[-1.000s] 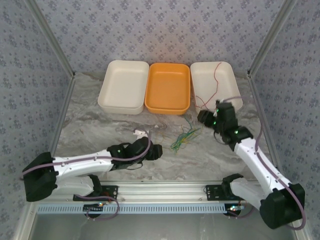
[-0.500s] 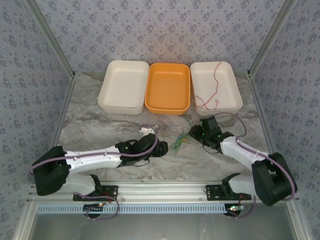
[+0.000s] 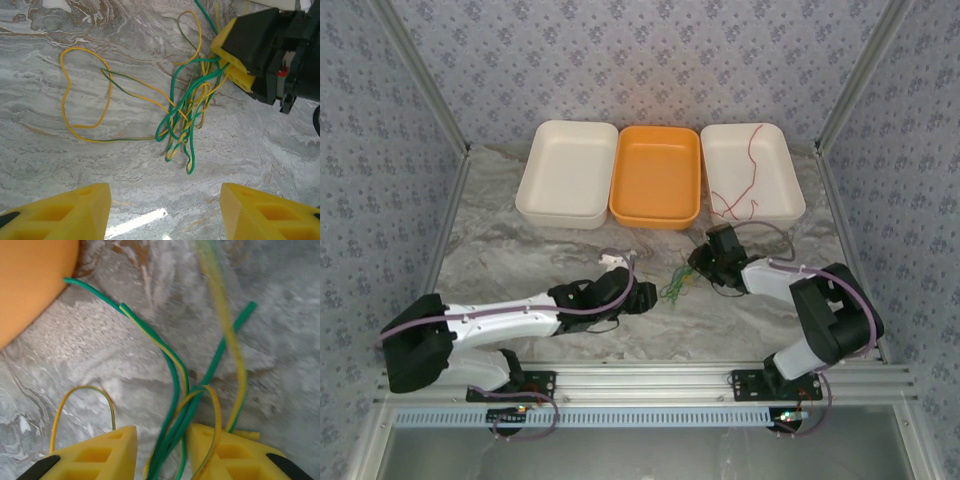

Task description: Untangle the cables

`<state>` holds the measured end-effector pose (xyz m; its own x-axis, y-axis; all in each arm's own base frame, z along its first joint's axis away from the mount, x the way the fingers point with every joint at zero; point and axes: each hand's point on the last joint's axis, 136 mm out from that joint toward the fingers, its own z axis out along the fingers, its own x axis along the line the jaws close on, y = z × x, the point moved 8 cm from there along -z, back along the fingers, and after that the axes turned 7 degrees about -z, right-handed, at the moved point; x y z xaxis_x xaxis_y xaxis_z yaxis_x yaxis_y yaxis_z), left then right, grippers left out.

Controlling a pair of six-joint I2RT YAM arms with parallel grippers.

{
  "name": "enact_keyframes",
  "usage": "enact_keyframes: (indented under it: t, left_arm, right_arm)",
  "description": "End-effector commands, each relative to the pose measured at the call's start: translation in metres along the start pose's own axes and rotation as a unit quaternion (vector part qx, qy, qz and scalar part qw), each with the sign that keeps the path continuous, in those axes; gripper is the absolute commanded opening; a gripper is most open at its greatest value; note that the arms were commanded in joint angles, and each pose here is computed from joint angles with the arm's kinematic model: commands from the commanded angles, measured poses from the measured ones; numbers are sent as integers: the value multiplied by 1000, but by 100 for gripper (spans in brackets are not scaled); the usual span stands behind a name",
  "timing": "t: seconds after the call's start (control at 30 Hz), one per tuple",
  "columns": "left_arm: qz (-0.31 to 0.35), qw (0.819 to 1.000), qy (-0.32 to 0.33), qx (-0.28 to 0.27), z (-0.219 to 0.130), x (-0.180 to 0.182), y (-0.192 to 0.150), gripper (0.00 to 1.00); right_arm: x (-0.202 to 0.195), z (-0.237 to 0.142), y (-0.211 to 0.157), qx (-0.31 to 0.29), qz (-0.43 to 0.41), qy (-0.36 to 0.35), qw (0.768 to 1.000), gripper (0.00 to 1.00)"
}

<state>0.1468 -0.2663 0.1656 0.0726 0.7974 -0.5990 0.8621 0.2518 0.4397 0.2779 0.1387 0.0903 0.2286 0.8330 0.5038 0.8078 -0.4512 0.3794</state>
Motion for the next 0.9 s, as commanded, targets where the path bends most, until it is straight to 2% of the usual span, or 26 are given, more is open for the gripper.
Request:
enact_keyframes:
  t: [0.0,0.07,0.2,0.3,0.37,0.5,0.63,0.77,0.87]
  left_arm:
    - [2,1000,-15,-11,-8,-6,4,60]
    - [1,1000,-16,-14,-10,-5,5,60]
    - [8,1000,-20,-20,-13,-5,6,60]
    - [31,999,-25,-24,-20,-6,12,60]
    - [49,997,-51,-25,-29,-12,21,61]
    - [87,985,-147,-3,-46,-26,41,63]
    - [127,972,-196,4,-53,-40,54,62]
    - [170,958,-228,20,-50,-57,55,65]
    - [178,958,-222,31,-36,-62,55,67]
  right_arm:
    - [4,11,-2,8,5,0,1000,29]
    - [5,12,-3,6,5,-3,1000,0]
    - [16,-4,-2,-29,-12,38,999,0]
    - [42,-35,3,-75,-79,92,990,0]
    - [58,-57,4,-88,-141,131,977,0]
    - [76,-92,-1,-84,-246,213,942,0]
    - [87,-119,3,-78,-287,263,918,0]
    - [100,-130,7,-53,-299,274,913,0]
    - [105,-130,8,-37,-294,275,915,0]
